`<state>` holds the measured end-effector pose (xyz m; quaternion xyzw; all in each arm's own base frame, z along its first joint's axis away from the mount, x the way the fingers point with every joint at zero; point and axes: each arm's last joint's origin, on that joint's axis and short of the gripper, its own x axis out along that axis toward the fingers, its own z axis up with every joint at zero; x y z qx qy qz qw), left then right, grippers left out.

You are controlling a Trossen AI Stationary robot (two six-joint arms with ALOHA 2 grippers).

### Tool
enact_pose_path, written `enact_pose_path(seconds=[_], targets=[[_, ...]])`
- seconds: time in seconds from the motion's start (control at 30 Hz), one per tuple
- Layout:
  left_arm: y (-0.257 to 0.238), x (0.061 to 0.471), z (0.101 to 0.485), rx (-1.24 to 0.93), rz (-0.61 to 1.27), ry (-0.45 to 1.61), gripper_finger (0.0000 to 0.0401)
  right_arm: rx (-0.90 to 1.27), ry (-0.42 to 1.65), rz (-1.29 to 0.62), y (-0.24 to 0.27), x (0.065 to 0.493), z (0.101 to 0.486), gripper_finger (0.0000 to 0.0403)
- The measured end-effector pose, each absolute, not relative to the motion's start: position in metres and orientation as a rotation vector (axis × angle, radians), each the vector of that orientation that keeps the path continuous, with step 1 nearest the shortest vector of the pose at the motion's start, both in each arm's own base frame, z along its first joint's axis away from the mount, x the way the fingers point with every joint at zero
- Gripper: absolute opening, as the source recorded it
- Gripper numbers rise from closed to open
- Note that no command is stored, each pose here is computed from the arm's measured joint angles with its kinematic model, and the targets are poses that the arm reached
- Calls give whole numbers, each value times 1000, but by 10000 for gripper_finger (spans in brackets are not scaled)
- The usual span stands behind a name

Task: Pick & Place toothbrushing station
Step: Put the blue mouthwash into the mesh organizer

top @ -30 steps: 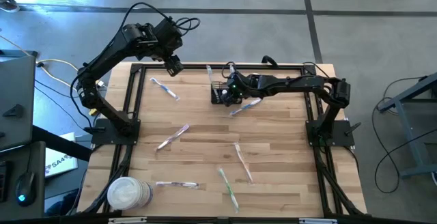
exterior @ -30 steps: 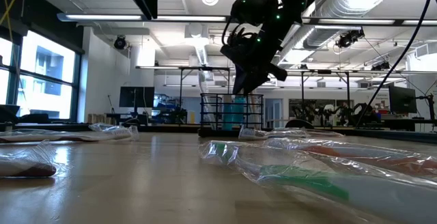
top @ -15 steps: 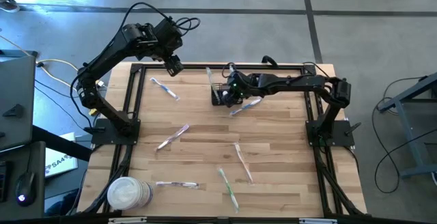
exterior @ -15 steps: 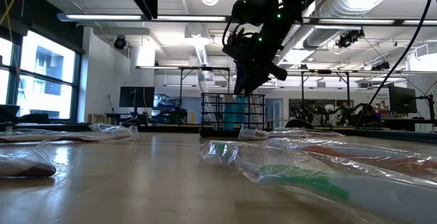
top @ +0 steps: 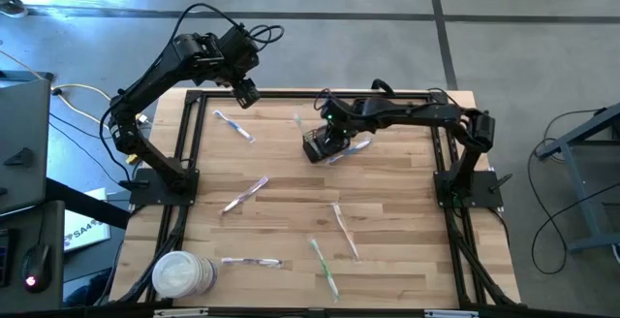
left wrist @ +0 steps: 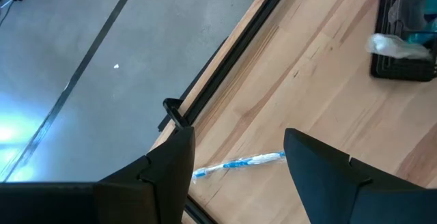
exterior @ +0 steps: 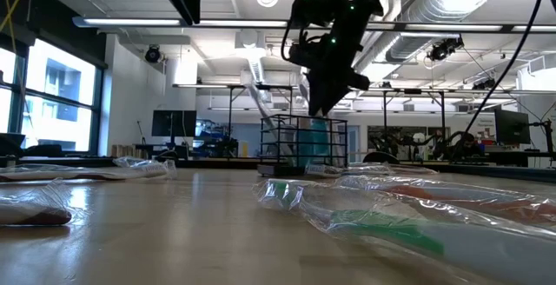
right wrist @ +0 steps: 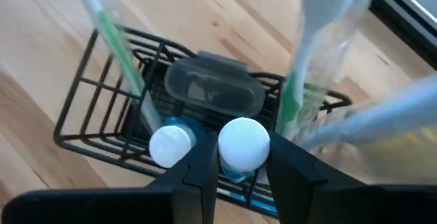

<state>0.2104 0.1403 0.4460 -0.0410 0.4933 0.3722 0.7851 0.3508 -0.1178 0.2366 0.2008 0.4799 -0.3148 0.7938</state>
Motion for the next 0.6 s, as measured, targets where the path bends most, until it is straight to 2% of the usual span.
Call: enact_pose_path(seconds=[0.6], targets=[[140,211,446,-98,779,1062,221,430,1043,-678,-118,355,231,94]])
